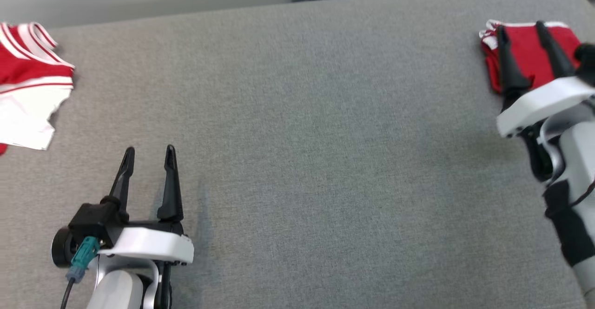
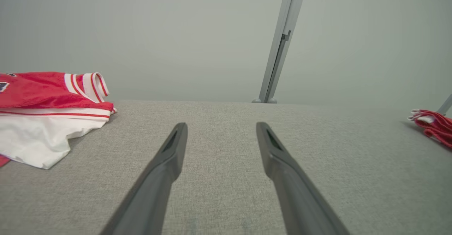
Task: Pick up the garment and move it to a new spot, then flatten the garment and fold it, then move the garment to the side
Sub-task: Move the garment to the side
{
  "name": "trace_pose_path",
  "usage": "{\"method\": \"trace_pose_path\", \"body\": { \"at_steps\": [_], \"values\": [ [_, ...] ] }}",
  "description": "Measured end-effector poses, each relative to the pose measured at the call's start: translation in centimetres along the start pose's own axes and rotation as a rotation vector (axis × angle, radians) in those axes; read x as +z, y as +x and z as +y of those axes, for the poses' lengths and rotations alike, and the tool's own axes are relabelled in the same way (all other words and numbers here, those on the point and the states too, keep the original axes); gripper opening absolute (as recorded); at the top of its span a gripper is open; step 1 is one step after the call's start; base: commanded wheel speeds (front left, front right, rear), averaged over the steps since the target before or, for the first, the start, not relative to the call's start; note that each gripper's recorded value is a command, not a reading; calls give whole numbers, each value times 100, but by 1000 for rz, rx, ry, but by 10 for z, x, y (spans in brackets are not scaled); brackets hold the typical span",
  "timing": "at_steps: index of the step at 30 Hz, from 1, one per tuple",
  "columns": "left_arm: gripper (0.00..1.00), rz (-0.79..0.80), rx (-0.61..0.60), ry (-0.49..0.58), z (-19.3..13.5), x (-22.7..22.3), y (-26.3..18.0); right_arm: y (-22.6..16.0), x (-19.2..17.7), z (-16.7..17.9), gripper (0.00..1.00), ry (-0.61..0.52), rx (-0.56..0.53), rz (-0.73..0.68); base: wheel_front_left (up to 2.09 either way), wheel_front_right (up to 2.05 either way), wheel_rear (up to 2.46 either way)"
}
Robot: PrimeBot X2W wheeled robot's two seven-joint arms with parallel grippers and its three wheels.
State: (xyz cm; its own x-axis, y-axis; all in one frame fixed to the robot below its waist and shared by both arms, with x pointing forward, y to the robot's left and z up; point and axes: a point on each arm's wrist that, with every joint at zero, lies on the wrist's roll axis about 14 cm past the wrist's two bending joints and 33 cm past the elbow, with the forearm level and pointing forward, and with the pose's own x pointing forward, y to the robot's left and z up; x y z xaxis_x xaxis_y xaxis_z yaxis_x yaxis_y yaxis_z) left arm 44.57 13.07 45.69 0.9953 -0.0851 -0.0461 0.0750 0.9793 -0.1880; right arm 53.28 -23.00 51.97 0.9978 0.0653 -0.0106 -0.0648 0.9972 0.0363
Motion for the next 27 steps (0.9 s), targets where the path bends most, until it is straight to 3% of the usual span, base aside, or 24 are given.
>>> {"method": "trace_pose_path", "body": {
  "at_steps": [9,16,27],
  "values": [
    [100,-29,86,-16,20,16,-36,-40,12,48,100,111,44,-104,0,0,0],
    [100,-54,134,-15,31,25,-71,-89,4,81,100,117,70,-134,0,0,0],
    [100,-61,153,-8,33,26,-95,-124,1,95,100,166,97,-142,0,0,0]
  ]
}}
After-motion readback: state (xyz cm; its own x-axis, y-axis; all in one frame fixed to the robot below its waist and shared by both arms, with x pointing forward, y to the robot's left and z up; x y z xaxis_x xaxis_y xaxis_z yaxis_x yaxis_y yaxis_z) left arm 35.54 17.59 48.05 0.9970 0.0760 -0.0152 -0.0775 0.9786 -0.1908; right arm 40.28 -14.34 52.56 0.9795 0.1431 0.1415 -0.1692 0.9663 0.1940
